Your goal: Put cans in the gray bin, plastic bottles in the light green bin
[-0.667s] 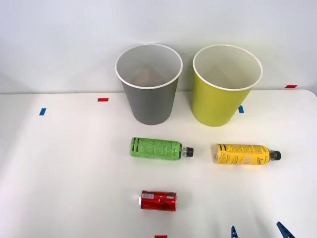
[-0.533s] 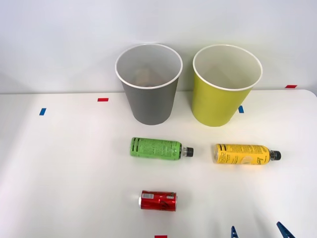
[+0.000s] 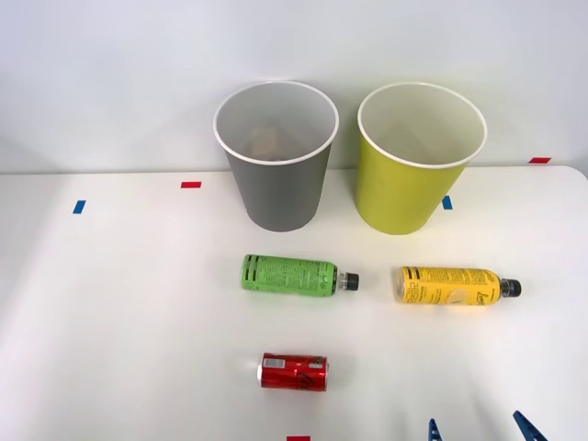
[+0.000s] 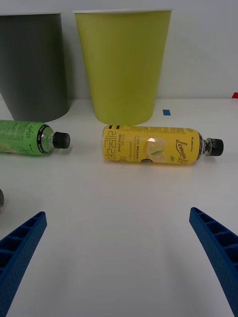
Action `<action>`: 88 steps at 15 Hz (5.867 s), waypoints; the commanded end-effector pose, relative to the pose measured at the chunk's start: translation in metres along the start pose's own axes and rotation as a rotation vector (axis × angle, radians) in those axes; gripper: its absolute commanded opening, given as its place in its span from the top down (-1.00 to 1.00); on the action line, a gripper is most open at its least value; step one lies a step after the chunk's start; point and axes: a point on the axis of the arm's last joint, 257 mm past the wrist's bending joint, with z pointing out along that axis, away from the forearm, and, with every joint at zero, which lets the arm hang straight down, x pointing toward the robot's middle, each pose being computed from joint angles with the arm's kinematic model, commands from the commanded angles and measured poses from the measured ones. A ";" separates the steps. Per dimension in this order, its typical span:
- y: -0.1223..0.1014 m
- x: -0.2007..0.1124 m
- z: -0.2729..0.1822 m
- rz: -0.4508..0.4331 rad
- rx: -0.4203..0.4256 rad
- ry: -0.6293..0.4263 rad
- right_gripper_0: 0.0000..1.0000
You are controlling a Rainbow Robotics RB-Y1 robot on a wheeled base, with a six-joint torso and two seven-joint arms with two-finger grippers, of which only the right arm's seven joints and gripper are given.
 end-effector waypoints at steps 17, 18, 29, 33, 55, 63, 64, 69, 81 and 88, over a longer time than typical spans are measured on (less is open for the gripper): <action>0.000 0.000 0.000 0.000 0.000 0.000 -1.00; 0.000 0.000 0.000 0.000 0.000 0.000 -1.00; 0.000 0.000 0.000 0.000 0.000 0.000 -1.00; -0.005 0.021 0.003 0.020 0.017 0.038 -1.00; -0.032 -0.042 0.109 -0.165 -0.250 0.142 -1.00; -0.023 -0.061 0.148 -0.074 -0.313 0.250 -1.00; -0.020 -0.063 0.150 -0.066 -0.322 0.280 -1.00; -0.005 -0.073 0.153 -0.218 -0.383 0.437 -1.00; -0.017 -0.056 0.154 -1.052 -0.601 0.553 -1.00; -0.034 -0.025 0.166 -1.179 -0.711 0.648 -1.00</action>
